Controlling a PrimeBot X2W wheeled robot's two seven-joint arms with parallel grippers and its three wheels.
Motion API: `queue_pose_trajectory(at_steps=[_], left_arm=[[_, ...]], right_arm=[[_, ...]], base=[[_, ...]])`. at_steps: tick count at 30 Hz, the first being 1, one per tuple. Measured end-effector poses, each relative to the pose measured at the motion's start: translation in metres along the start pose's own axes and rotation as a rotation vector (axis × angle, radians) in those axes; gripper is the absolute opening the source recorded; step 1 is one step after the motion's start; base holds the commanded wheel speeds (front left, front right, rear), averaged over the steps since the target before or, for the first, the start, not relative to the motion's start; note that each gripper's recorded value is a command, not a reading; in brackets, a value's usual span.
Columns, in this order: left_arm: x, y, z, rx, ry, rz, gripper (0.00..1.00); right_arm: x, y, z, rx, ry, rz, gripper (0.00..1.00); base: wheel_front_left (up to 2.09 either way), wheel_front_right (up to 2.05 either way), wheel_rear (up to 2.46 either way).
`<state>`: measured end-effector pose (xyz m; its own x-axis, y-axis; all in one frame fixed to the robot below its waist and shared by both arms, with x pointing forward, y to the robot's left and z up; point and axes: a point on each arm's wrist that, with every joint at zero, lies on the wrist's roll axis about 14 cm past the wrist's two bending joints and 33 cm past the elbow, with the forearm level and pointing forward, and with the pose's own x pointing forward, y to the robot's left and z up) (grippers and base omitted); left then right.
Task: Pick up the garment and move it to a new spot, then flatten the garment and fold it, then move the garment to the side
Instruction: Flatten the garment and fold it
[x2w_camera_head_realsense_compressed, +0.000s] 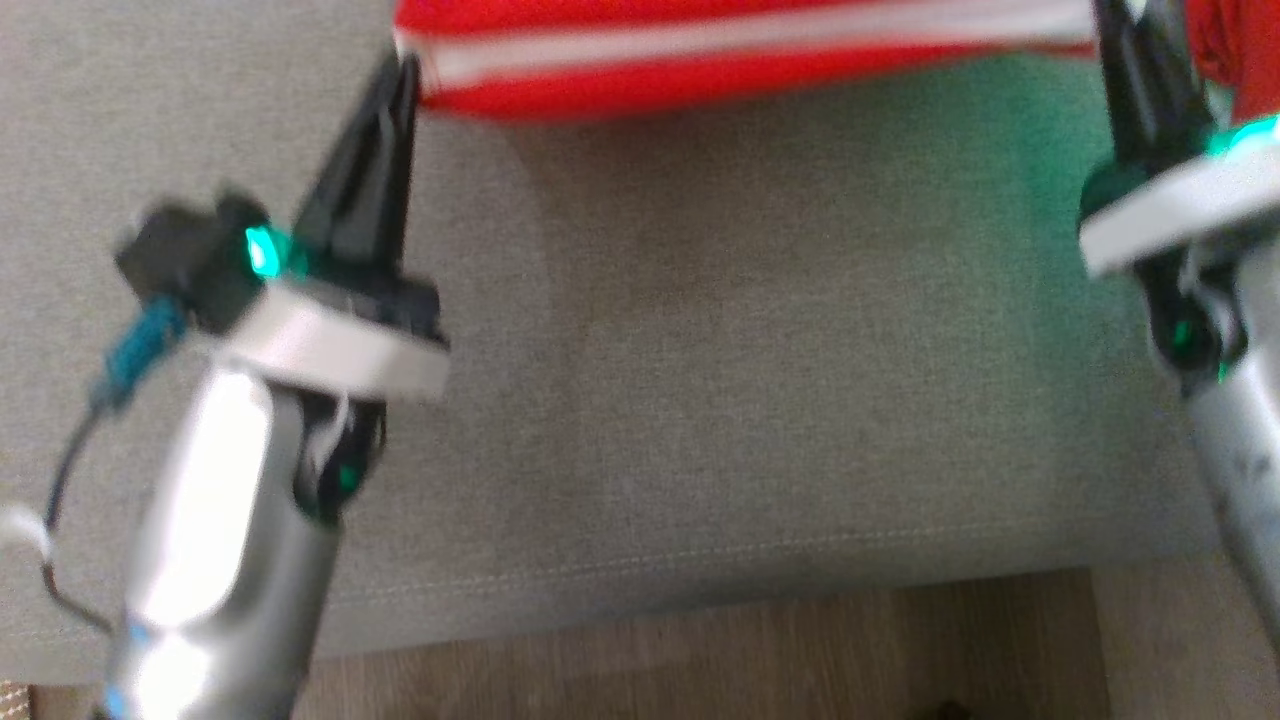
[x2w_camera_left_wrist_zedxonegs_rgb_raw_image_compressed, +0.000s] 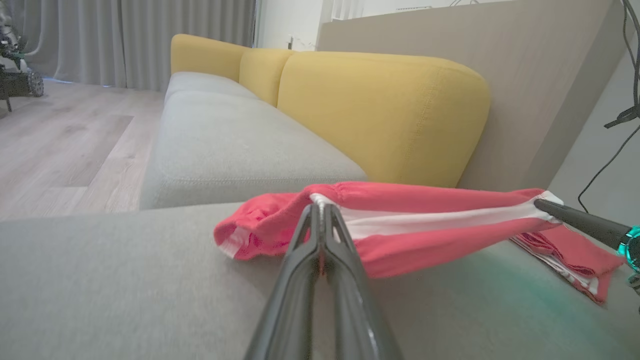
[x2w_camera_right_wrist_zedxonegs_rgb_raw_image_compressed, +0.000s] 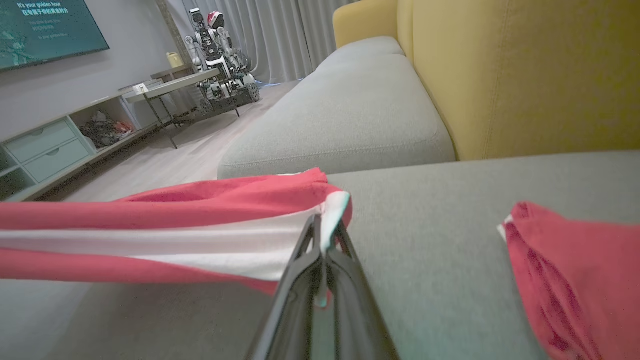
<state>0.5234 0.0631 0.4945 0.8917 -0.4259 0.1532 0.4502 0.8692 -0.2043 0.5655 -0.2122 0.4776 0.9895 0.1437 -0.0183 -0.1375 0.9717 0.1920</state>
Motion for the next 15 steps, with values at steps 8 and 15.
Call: queue_pose_trajectory(at_steps=[8, 15], left_arm=[[-0.088, -0.022, -0.012, 0.008, 0.089, 0.062, 0.0], [-0.125, -0.026, 0.018, 0.023, 0.033, 0.125, 0.0]], right_arm=[[-0.108, -0.003, -0.033, 0.157, 0.043, -0.078, 0.0], [-0.153, 0.015, 0.006, 0.143, -0.043, -0.049, 0.0]], base=[[0.0, 0.0, 0.0], [0.0, 0.0, 0.0]])
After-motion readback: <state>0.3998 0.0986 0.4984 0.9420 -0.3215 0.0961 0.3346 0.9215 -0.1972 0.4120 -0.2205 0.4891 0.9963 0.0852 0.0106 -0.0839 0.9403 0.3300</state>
